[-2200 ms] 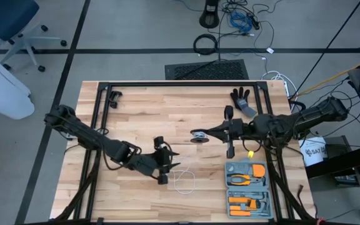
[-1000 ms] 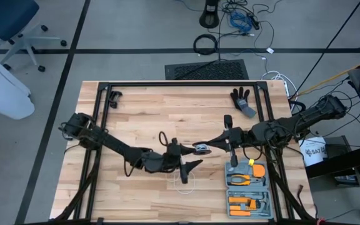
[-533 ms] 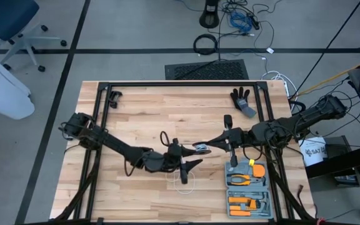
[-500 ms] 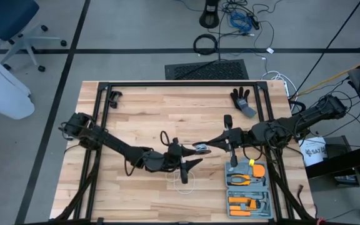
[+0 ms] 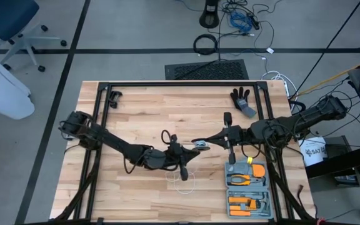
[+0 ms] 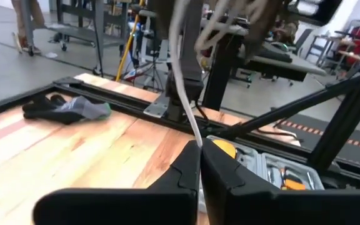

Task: Coil cords
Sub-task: Uncoil the white cable wire from the spool

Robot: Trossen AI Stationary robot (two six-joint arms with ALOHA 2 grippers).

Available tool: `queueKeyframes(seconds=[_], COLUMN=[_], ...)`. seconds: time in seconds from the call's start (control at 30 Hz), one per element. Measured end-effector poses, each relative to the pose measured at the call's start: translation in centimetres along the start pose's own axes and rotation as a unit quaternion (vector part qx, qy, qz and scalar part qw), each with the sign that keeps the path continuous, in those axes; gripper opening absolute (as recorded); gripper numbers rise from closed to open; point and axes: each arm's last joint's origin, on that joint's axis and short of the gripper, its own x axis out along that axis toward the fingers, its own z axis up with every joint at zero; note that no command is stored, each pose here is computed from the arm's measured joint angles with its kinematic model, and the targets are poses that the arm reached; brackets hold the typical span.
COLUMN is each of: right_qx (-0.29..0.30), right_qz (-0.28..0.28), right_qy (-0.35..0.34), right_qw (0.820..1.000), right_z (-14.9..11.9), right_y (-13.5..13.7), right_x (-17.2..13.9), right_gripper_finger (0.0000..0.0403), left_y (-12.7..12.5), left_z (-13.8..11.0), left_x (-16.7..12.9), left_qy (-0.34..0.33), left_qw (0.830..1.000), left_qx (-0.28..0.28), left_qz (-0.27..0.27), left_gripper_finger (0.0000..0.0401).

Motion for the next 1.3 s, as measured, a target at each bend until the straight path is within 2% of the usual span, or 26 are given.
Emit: queueKeyframes(seconds=[0.2,0.4,0.57,0.73,0.9,1.13,1.3], right_qx=[0.010,0.023,0.031,0.027,0.021,0.009,-0.014], right_qz=[0.003,0.009,-0.003,-0.018,-0.071,-0.134,-0.137], right_qy=[0.004,0.033,0.047,0.049,0.027,-0.010,-0.033], right_qw=[1.000,0.999,0.998,0.998,0.997,0.991,0.990], right_z=[-0.1,-0.7,-1.1,-1.8,-1.9,-1.1,-0.5], right_y=[0.0,0.3,0.4,0.7,0.3,-0.7,-0.9], right_x=[0.0,-0.1,0.3,1.8,2.9,3.1,3.1], right_gripper_finger=[0.0000,0.0000,0.0000,0.0000,0.0000,0.0000,0.0000], left_y=[-0.2,-0.5,-1.3,-1.6,-2.3,-3.2,-3.1], left_z=[1.6,4.2,7.0,8.1,7.2,3.6,0.7], left_x=[-1.9,-6.0,-9.0,-9.4,-8.1,-5.4,-3.7], left_qy=[0.024,0.056,0.024,-0.010,-0.012,0.008,0.048], left_qw=[0.999,0.993,0.998,0.999,0.998,0.995,0.996], left_qx=[0.033,0.077,0.050,0.044,0.040,0.047,0.029], left_qz=[0.026,0.066,0.036,0.016,-0.038,-0.084,-0.075], left_gripper_finger=[0.0003,0.0002,0.0001,0.0001,0.0000,0.0000,0.0015])
